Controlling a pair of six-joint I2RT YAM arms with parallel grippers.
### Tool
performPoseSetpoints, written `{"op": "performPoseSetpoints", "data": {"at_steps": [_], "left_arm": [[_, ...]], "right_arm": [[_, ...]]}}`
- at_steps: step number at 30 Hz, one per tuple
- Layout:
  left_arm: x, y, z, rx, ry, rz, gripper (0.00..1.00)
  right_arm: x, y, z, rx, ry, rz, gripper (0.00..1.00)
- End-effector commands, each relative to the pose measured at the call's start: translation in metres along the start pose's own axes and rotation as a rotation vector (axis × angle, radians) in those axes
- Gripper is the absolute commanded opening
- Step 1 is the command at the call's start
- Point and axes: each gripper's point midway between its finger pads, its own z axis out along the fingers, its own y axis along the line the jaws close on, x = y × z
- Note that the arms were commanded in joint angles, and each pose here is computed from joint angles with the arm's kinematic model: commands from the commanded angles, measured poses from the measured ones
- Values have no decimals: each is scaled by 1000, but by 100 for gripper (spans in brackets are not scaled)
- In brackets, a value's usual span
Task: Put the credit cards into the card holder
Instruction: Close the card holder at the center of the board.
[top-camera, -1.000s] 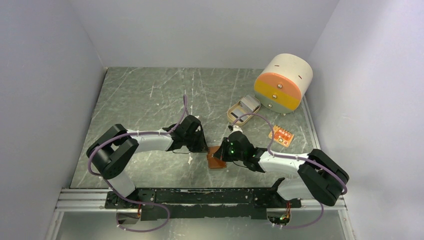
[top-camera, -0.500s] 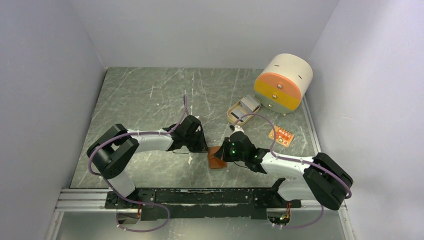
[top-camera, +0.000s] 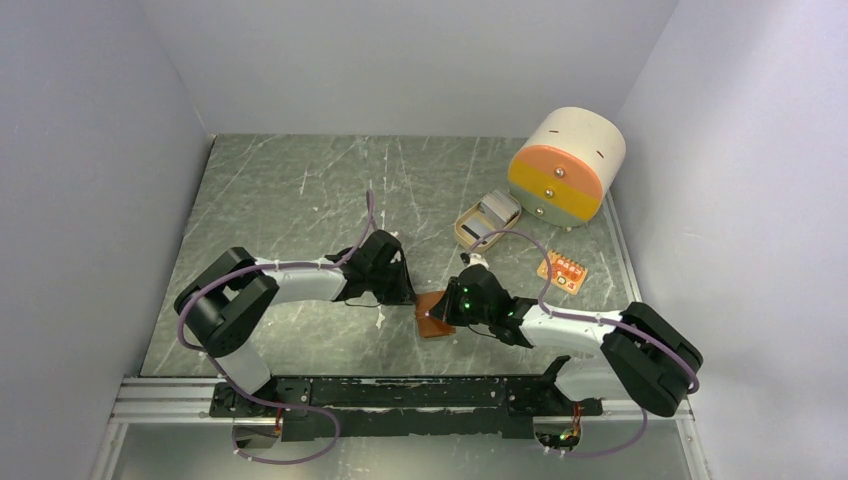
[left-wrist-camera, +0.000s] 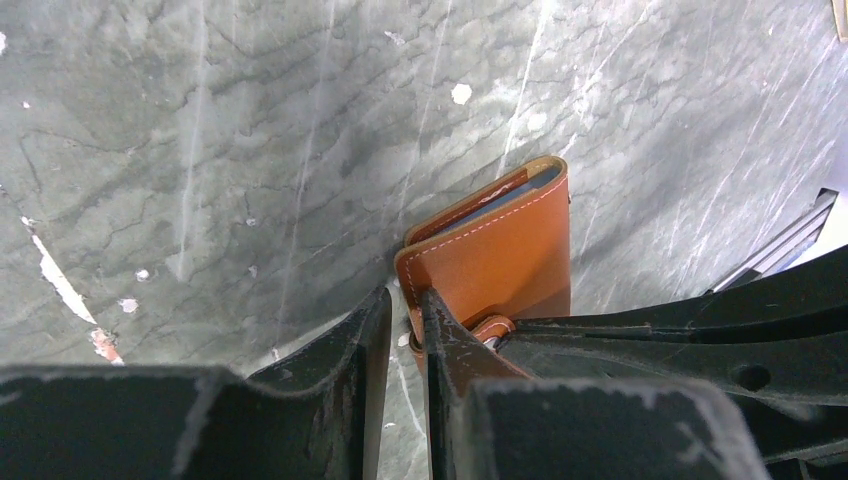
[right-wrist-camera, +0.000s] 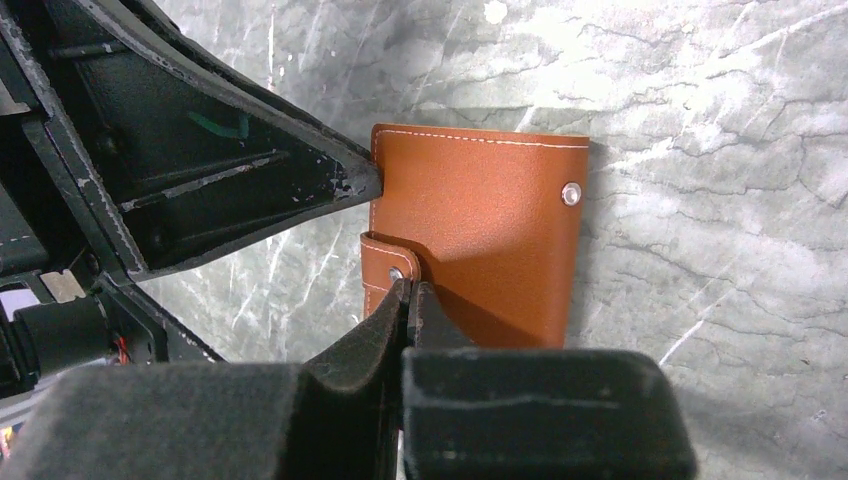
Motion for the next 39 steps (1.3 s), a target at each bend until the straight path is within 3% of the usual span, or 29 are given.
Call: {"op": "performPoseSetpoints", "data": {"at_steps": [1,14,17,21,39], "left_arm": [[0,0,1,3,12,10,23],[-11,-40,-32,96,-44,38,26],[-2,-51,-32,139,-12,49,16],[8,-53,-24,154,24,60,9],[16,-44,-3,116,71,69,9]], "right_arm": [[9,-20,3,78,11,-4,0],[10,-25,3,94,6,10,0],[10,-24,3,93,5,12,0],[10,-25,4,95,5,13,0],[10,-26,4,96,0,21,0]]}}
